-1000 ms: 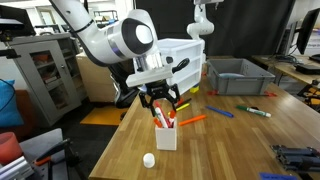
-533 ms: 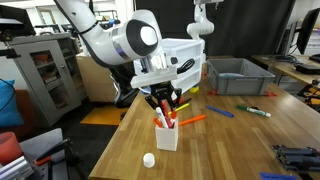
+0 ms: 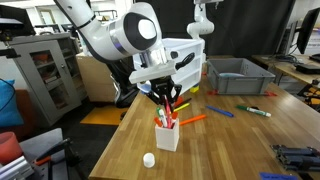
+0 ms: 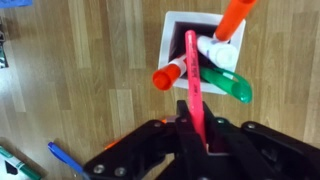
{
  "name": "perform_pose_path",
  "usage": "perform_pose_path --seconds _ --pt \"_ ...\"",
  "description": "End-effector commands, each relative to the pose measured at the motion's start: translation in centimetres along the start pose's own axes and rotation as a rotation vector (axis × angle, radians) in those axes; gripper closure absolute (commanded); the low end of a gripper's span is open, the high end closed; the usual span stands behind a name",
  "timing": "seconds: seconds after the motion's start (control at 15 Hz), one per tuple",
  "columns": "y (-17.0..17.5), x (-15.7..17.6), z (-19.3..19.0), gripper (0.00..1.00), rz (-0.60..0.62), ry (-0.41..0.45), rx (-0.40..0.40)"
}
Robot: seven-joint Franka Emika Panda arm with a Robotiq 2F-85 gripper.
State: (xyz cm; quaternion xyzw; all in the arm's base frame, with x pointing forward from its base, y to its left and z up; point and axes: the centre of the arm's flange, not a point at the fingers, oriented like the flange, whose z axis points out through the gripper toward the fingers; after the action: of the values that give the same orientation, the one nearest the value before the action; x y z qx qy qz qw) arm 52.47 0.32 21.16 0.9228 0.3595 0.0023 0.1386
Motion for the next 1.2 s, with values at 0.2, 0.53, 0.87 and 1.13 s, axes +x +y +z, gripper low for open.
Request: perform_pose_path --seconds 0.2,0.53,0.87,1.13 --pt "-1.6 -2.9 -5.2 0.97 0.171 0.100 0.030" --pt "-0.4 -3.3 -7.7 0.97 0.382 0.250 0.170" --pt "2.4 -2.7 -8.9 0.97 0.484 0.381 0.177" --pt "1.4 -2.4 -7.7 0.97 0.492 0.390 0.259"
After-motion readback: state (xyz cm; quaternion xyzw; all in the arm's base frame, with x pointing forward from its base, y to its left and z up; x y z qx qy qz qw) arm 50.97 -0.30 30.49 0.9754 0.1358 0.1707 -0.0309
